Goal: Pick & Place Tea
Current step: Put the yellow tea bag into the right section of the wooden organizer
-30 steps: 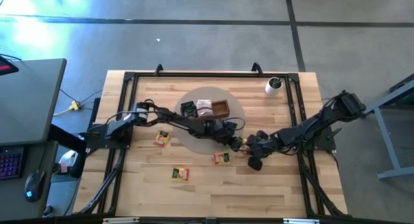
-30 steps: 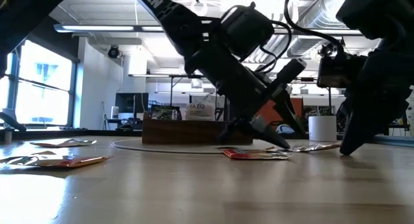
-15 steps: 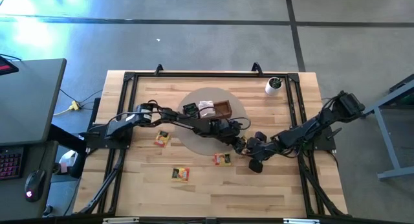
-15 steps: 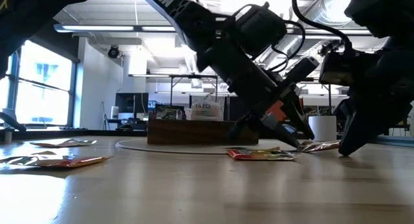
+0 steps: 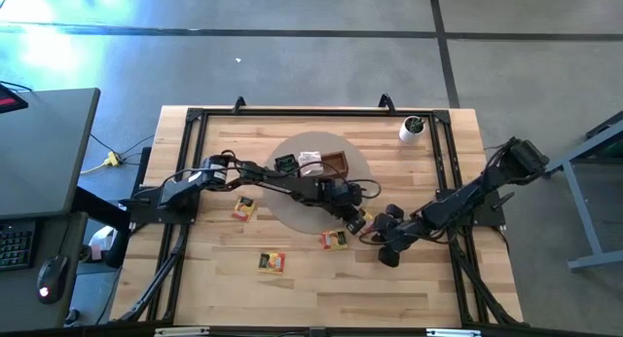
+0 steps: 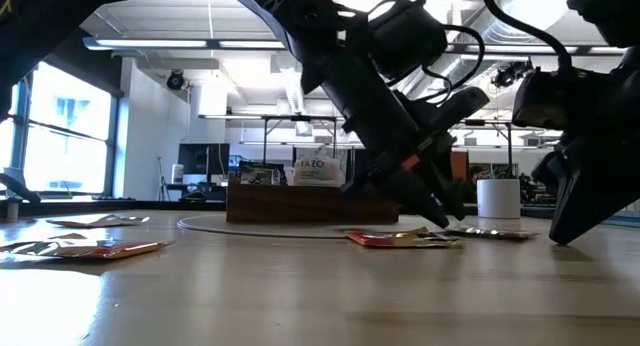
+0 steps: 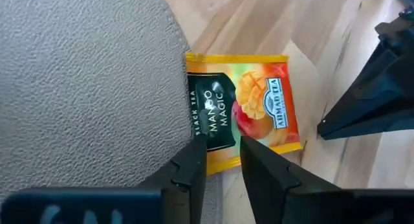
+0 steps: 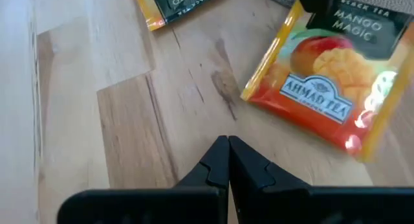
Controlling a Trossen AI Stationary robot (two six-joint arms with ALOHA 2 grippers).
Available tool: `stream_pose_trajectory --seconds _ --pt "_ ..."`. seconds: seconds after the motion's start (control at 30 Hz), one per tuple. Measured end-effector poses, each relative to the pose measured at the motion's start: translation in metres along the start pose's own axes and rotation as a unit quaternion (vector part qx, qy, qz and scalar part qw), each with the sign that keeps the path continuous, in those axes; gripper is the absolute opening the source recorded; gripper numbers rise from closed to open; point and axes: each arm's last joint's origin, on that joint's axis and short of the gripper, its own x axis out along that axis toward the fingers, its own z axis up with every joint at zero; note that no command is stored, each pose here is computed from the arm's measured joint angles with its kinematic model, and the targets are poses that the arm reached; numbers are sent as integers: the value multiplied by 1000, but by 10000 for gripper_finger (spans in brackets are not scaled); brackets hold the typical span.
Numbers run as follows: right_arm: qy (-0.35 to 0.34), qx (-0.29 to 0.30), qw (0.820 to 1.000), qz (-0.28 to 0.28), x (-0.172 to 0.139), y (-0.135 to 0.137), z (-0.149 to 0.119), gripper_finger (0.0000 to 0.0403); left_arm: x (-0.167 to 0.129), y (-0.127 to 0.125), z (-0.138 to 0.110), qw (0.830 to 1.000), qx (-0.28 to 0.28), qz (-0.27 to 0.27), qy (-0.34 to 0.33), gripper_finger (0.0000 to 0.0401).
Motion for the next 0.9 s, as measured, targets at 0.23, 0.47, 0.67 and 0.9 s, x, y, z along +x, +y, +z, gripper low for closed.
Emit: stream_pose_trajectory --seconds 0.23,0.47,0.67,0.9 --pt "-6 0 1000 -5 0 0 0 0 -9 -13 13 997 69 -12 -24 134" --pt "-13 0 1000 -12 0 -1 1 0 -20 -16 22 995 75 50 -39 180" --pt "-15 0 1000 -14 0 -1 1 0 -10 -9 15 996 57 74 -14 189" --pt "-30 -9 999 -29 0 -2 2 0 7 -4 7 997 36 60 12 189"
